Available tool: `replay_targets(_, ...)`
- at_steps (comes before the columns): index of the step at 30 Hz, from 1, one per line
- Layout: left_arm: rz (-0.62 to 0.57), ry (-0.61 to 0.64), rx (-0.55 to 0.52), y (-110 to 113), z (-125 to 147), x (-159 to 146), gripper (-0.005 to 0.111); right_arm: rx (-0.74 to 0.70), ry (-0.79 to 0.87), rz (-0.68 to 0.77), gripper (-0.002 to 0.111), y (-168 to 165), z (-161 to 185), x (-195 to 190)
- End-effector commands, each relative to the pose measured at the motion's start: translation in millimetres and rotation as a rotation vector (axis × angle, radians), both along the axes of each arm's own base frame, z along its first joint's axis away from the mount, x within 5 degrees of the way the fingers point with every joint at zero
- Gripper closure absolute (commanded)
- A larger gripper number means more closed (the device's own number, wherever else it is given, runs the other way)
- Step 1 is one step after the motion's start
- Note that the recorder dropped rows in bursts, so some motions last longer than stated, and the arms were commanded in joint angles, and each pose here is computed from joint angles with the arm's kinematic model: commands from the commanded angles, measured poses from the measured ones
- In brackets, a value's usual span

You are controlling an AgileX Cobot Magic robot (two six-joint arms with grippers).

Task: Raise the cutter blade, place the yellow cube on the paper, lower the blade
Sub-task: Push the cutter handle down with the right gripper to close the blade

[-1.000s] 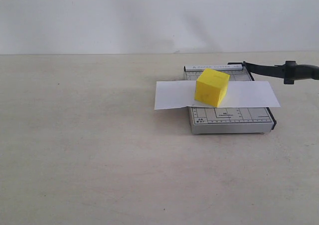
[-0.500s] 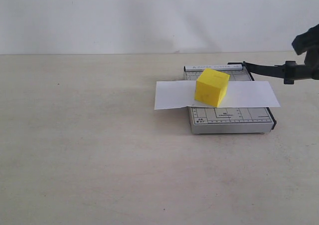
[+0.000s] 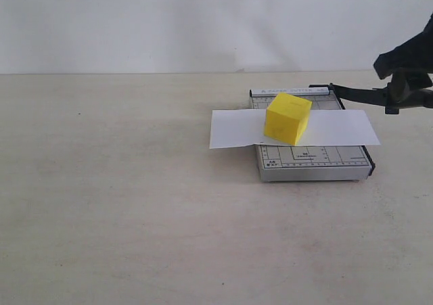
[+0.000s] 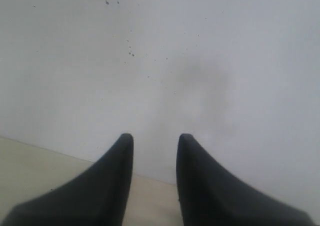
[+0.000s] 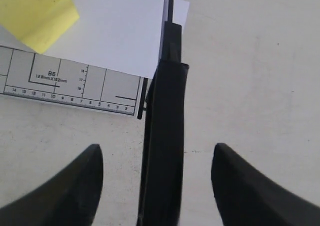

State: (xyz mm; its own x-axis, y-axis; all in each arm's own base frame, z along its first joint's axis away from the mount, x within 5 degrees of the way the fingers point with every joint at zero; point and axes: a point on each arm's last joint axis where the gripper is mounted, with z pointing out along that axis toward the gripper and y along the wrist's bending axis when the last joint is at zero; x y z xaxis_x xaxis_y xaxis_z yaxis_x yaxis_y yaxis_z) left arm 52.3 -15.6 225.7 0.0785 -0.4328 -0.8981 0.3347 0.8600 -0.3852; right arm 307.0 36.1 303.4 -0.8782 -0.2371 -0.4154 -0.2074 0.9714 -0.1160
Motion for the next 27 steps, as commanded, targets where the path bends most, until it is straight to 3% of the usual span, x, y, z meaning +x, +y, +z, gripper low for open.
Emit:
replay_targets(1, 0.004, 0.003, -0.004, 0, -1, 0, 0.077, -0.003, 0.018, 0.015, 0.048, 1, -8, 6)
replay_targets(3, 0.004, 0.003, -0.004, 0, -1, 0, 0.077, -0.004, 0.030, 0.015, 0.056, 1, -12, 8)
replay_targets(11, 0.004, 0.003, -0.004, 0, -1, 0, 0.077, -0.010, 0.041, 0.020, 0.107, 1, -13, 8)
replay_targets(19, 0.004, 0.003, -0.004, 0, -1, 0, 0.077, 0.022, 0.035, 0.016, 0.108, 2, -17, -4)
replay_targets(27, 0.004, 0.003, -0.004, 0, -1, 0, 0.077, 0.074, 0.027, -0.013, 0.108, -1, -55, -44)
